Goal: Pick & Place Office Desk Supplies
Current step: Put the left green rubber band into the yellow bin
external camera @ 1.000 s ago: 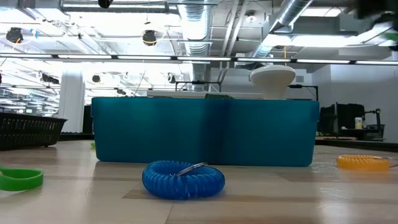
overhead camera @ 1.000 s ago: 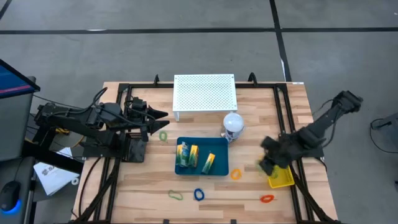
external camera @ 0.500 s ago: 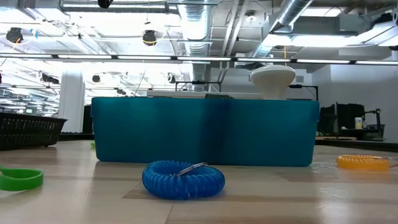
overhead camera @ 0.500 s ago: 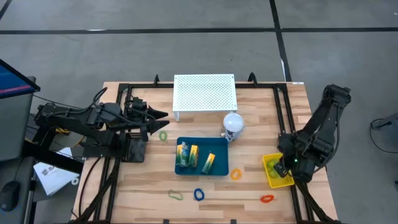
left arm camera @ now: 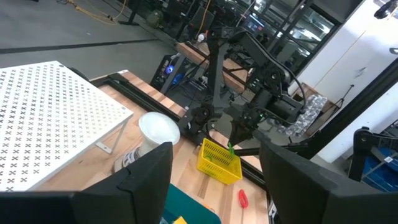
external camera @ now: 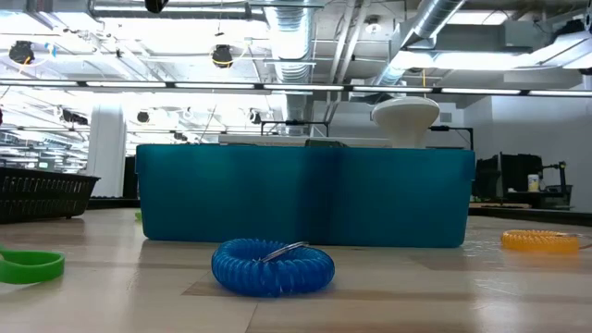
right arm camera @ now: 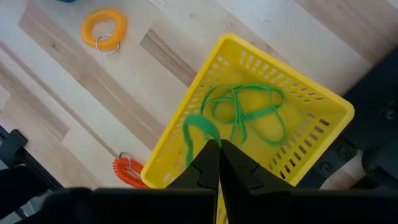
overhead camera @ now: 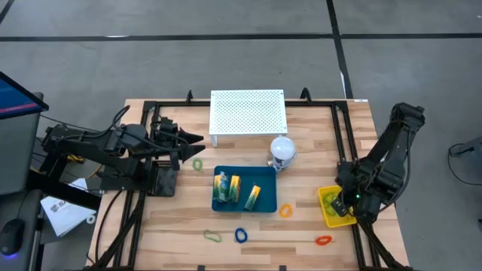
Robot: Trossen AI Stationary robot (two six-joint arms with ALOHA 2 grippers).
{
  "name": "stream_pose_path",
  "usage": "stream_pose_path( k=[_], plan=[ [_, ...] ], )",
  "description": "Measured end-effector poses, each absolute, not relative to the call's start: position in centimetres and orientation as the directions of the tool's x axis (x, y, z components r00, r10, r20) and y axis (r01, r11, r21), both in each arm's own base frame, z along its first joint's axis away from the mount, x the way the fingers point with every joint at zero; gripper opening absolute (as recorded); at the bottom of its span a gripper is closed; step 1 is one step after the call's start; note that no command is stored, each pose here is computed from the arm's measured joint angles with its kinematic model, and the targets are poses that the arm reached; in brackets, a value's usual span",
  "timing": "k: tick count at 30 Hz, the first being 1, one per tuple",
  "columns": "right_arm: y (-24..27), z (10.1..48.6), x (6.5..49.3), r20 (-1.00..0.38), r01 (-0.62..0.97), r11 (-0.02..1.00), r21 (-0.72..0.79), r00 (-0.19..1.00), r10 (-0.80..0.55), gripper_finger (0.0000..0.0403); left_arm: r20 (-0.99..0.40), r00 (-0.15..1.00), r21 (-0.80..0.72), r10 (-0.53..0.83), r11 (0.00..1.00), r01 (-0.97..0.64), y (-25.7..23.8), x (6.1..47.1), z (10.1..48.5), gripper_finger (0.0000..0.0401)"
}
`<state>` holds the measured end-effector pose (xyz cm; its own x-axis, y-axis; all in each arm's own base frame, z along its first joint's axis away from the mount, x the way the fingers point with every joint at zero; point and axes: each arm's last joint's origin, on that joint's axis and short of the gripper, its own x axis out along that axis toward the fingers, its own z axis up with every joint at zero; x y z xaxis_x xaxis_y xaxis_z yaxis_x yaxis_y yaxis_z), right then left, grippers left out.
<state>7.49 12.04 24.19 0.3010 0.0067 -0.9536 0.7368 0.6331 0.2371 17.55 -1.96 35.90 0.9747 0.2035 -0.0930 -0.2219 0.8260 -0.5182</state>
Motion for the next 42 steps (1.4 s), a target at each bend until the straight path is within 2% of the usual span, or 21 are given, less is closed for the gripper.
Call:
stream_pose_path(
  k=[7, 17, 29, 42],
  plan=[
    [12.03, 24.19, 7.5, -0.954, 0.739, 0.63, 0.237, 0.301, 0.006, 0.0013, -0.093, 0.975, -0.521, 0.203, 0.824, -0.222, -1.96, 17.55, 35.9, 0.0236],
    [11.85, 24.14, 7.27, -0.966, 0.753, 0.626, 0.203, 0.26, 0.0, 0.0093, -0.093, 0.975, -0.536, 0.202, 0.815, -0.22, -1.96, 17.55, 35.9, 0.0236],
    [11.89, 24.11, 7.17, -0.974, 0.762, 0.619, 0.189, 0.226, 0.018, 0.0163, -0.093, 0.975, -0.535, 0.202, 0.816, -0.22, -1.96, 17.55, 35.9, 0.0236],
    [11.99, 24.11, 7.16, -0.977, 0.768, 0.612, 0.189, 0.213, 0.035, 0.0177, -0.094, 0.976, -0.535, 0.199, 0.816, -0.217, -1.97, 17.55, 35.9, 0.0236]
  ],
)
